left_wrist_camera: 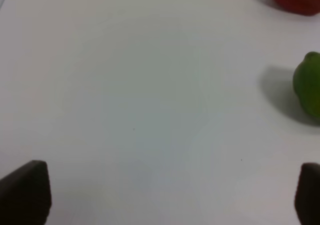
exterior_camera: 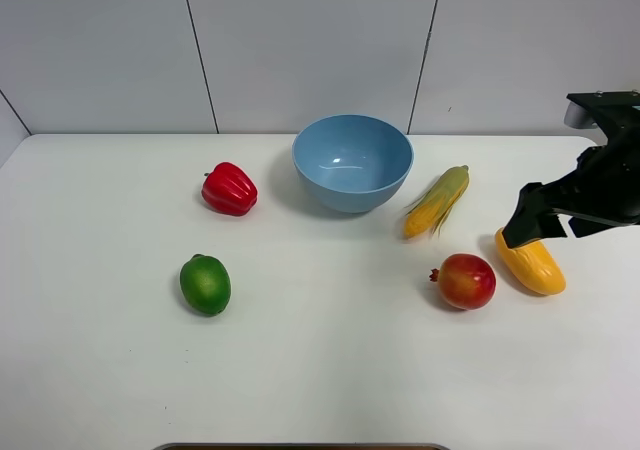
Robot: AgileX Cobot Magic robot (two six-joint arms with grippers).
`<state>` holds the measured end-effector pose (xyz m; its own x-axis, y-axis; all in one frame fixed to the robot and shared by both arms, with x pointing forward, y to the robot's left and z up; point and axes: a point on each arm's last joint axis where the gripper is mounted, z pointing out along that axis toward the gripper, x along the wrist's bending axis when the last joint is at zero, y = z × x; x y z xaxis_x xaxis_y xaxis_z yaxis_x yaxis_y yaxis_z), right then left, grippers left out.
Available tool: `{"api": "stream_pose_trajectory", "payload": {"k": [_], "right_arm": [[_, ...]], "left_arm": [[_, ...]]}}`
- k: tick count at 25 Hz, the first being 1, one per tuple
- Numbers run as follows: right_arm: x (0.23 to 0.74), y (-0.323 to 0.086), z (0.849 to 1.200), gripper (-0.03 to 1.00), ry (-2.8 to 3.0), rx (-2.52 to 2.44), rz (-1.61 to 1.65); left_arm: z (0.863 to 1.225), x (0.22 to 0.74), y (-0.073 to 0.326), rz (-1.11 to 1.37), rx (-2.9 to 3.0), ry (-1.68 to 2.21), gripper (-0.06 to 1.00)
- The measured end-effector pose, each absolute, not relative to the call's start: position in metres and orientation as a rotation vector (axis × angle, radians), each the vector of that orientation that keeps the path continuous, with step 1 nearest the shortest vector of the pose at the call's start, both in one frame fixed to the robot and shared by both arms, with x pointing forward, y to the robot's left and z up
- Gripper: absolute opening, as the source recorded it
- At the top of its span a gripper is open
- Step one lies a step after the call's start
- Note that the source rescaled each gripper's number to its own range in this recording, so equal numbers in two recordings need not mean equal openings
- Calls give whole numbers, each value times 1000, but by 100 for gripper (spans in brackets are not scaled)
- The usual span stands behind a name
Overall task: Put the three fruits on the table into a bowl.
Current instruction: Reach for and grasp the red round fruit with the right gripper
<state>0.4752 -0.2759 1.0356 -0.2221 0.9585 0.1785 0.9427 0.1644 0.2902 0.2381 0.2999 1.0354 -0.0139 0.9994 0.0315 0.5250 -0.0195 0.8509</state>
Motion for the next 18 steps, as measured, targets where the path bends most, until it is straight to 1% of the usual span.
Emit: {"api": "stream_pose_trajectory", "payload": {"k": [1,2,4,5,7,11,18], "right_arm": [[476,-276,1034,71,2370,1930,525],[478,-276,1031,76,2378,1939,519],[482,-274,1024,88,2395,1950,501],[485,-272,1020,93,2409,1946,488],[491,-267,1010,98,2444,1928,458],[501,-255,989,100,2509,1915,401],[513,-244,960,100,2557,1905,346]], "left_arm": [[1035,238,300,932,1616,1610,100],[1035,238,300,932,1616,1610,100],[1035,238,300,932,1616,1610,100],[1035,238,300,932,1616,1610,100],[1035,238,300,932,1616,1610,100],[1035,238,300,932,1616,1610,100],[1035,238,300,932,1616,1610,100]]}}
